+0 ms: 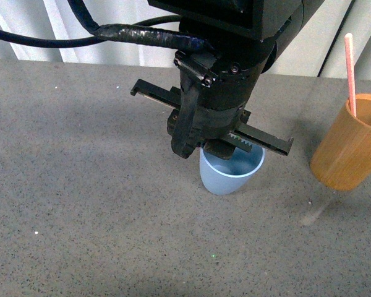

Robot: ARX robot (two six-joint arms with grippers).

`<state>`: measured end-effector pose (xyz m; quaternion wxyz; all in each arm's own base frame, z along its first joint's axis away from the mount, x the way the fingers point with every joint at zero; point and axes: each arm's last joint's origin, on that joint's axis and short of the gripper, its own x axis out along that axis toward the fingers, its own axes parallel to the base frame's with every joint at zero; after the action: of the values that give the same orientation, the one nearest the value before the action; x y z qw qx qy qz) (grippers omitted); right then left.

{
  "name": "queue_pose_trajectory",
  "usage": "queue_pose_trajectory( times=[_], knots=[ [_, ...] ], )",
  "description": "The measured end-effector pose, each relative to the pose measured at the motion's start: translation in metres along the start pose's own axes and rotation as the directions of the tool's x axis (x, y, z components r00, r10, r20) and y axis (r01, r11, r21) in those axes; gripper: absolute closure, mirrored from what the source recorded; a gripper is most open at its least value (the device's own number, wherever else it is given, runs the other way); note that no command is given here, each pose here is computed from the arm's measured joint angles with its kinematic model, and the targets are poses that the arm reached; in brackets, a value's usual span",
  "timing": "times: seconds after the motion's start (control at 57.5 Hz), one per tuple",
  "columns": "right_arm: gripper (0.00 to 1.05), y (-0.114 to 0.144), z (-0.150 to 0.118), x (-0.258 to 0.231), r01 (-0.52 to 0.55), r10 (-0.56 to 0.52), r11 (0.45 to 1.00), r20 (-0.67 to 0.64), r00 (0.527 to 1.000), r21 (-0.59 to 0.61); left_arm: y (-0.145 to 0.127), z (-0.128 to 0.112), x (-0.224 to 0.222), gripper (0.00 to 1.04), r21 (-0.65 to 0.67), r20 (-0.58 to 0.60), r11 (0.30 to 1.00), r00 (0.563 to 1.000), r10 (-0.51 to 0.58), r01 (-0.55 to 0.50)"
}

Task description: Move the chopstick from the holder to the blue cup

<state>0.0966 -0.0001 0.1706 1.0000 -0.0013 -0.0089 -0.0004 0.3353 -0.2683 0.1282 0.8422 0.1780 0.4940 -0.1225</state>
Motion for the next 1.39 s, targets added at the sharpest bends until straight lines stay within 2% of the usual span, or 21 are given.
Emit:
queue_pose_trajectory(
  times=[0.174, 0.209, 0.522, 0.643, 0.835, 0.922, 0.991, 1.043, 1.13, 1.165, 1.235, 1.252, 1.287, 1.322, 1.391],
  knots=[
    [0.1, 0.0, 0.0, 0.0, 0.0, 0.0, 1.0, 0.0, 1.0, 0.0, -0.002, 0.003, 0.002, 1.02, -0.024, 0.004, 1.0, 1.0, -0.003, 0.003],
    [0.1, 0.0, 0.0, 0.0, 0.0, 0.0, 1.0, 0.0, 1.0, 0.0, -0.002, 0.003, 0.002, 0.99, -0.027, 0.004, 1.0, 1.0, -0.004, 0.004],
    [0.1, 0.0, 0.0, 0.0, 0.0, 0.0, 1.0, 0.0, 1.0, 0.0, 0.004, 0.004, 0.004, 0.54, -0.041, -0.013, 0.999, 1.0, -0.012, 0.011],
    [0.1, 0.0, 0.0, 0.0, 0.0, 0.0, 1.0, 0.0, 1.0, 0.0, 0.015, 0.009, -0.001, 0.33, -0.067, -0.001, 0.997, 1.0, -0.023, 0.023],
    [0.1, 0.0, 0.0, 0.0, 0.0, 0.0, 1.0, 0.0, 1.0, 0.0, 0.039, 0.02, -0.019, 0.05, -0.126, 0.042, 0.99, 0.997, -0.057, 0.062],
    [0.1, 0.0, 0.0, 0.0, 0.0, 0.0, 1.0, 0.0, 1.0, 0.0, 0.052, 0.025, -0.031, 0.08, -0.158, 0.074, 0.985, 0.995, -0.061, 0.072],
    [0.1, 0.0, 0.0, 0.0, 0.0, 0.0, 1.0, 0.0, 1.0, 0.0, 0.068, 0.029, -0.045, 0.07, -0.205, 0.146, 0.975, 0.987, -0.062, 0.091],
    [0.1, 0.0, 0.0, 0.0, 0.0, 0.0, 1.0, 0.0, 1.0, 0.0, 0.084, 0.027, -0.058, 0.07, -0.245, 0.249, 0.966, 0.968, -0.024, 0.087],
    [0.1, 0.0, 0.0, 0.0, 0.0, 0.0, 1.0, 0.0, 1.0, 0.0, 0.104, 0.017, -0.076, 0.07, -0.286, 0.409, 0.957, 0.909, 0.082, 0.042],
    [0.1, 0.0, 0.0, 0.0, 0.0, 0.0, 1.0, 0.0, 1.0, 0.0, 0.112, 0.011, -0.084, 0.07, -0.304, 0.472, 0.952, 0.872, 0.127, 0.025],
    [0.1, 0.0, 0.0, 0.0, 0.0, 0.0, 1.0, 0.0, 1.0, 0.0, 0.131, -0.01, -0.105, 0.07, -0.34, 0.603, 0.94, 0.77, 0.208, 0.012],
    [0.1, 0.0, 0.0, 0.0, 0.0, 0.0, 1.0, 0.0, 1.0, 0.0, 0.133, -0.014, -0.108, 0.07, -0.345, 0.617, 0.938, 0.756, 0.218, 0.011],
    [0.1, 0.0, 0.0, 0.0, 0.0, 0.0, 1.0, 0.0, 1.0, 0.0, 0.142, -0.031, -0.119, 0.07, -0.364, 0.668, 0.931, 0.699, 0.253, 0.01],
    [0.1, 0.0, 0.0, 0.0, 0.0, 0.0, 1.0, 0.0, 1.0, 0.0, 0.146, -0.042, -0.124, 0.07, -0.377, 0.69, 0.926, 0.669, 0.274, 0.009],
    [0.1, 0.0, 0.0, 0.0, 0.0, 0.0, 1.0, 0.0, 1.0, 0.0, 0.15, -0.059, -0.129, 0.07, -0.394, 0.699, 0.919, 0.647, 0.306, -0.01]
  ],
)
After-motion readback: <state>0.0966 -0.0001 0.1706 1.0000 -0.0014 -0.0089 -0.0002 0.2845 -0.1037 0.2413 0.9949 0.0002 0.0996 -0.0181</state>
